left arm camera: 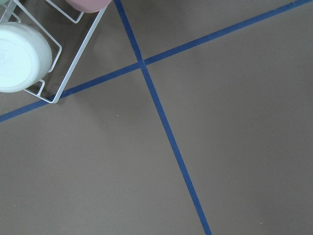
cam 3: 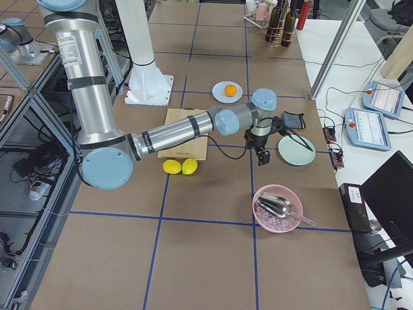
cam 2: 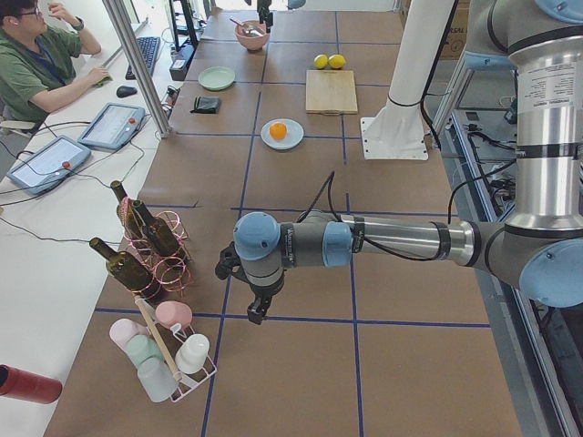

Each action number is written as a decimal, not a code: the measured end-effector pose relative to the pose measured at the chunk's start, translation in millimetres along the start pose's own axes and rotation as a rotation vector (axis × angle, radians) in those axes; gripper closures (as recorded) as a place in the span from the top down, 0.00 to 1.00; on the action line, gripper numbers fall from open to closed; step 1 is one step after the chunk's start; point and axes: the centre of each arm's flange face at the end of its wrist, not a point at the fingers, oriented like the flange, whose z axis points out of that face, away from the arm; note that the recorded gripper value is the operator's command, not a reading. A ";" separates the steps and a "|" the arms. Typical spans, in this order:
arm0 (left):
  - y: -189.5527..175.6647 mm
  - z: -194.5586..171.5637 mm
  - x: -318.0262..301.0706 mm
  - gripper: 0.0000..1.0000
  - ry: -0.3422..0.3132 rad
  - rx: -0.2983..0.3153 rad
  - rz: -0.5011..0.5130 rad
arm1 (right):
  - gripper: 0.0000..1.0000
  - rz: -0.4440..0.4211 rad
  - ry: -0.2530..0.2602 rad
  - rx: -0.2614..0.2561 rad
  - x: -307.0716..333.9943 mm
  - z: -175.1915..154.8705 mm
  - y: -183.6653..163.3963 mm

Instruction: Pick orange to plate

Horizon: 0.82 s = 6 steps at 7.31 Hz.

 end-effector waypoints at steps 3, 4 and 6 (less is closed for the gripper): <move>1.3 -2.2 2.9 1.00 0.003 0.008 0.012 | 1.00 0.066 0.017 0.060 93.0 32.6 136.6; 0.1 -5.0 5.3 1.00 0.000 0.014 0.022 | 1.00 0.113 0.011 0.075 107.1 26.1 147.2; -0.6 -7.2 7.1 1.00 -0.002 0.017 0.028 | 1.00 0.236 0.017 0.034 125.3 -2.1 143.7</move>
